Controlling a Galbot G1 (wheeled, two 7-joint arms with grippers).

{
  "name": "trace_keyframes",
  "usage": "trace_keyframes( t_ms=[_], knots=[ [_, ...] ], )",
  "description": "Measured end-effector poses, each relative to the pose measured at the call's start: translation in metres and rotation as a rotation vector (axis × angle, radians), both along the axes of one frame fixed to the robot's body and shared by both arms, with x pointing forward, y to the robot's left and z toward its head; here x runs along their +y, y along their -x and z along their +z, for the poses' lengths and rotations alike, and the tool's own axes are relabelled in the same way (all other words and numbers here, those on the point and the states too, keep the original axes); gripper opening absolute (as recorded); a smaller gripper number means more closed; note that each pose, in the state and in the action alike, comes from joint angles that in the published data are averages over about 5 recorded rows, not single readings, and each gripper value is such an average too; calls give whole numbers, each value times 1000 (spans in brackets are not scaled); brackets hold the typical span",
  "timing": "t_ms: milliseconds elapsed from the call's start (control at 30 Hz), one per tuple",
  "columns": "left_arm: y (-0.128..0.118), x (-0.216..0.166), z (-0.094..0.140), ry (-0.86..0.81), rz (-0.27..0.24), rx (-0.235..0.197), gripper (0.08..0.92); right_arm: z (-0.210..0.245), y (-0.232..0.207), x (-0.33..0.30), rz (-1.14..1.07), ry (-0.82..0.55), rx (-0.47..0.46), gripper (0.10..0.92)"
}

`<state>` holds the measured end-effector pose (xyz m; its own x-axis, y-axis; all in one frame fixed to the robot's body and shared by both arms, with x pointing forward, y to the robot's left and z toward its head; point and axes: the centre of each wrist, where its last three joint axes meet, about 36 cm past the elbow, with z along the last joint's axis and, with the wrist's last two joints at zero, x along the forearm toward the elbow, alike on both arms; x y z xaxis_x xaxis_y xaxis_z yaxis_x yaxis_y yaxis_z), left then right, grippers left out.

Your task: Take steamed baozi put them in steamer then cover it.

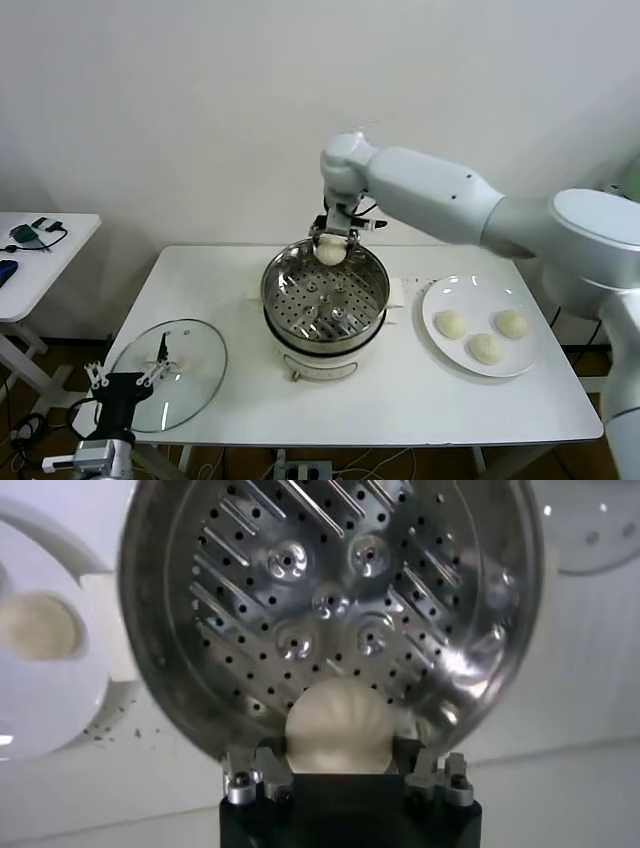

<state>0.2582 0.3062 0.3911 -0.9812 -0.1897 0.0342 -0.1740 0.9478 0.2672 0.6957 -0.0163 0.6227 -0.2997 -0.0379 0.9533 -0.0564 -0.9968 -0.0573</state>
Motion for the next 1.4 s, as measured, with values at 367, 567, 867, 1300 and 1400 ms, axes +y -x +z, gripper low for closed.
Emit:
trace_keyframes(
  t_ms=[367, 567, 867, 1300, 1400],
  knots=[
    [-1, -2, 1, 3, -3, -3, 823, -40, 8, 14, 52, 40, -10, 731],
    [-2, -3, 0, 7, -4, -2, 823, -41, 10, 13, 58, 46, -8, 818],
    [2, -6, 0, 6, -1, 3, 823, 5, 8, -20, 1, -14, -2, 823],
    [12, -6, 5, 3, 5, 3, 823, 66, 9, -178, -514, -324, 32, 823],
    [14, -7, 5, 4, 1, 5, 823, 59, 12, -223, -712, -394, 43, 823]
  ],
)
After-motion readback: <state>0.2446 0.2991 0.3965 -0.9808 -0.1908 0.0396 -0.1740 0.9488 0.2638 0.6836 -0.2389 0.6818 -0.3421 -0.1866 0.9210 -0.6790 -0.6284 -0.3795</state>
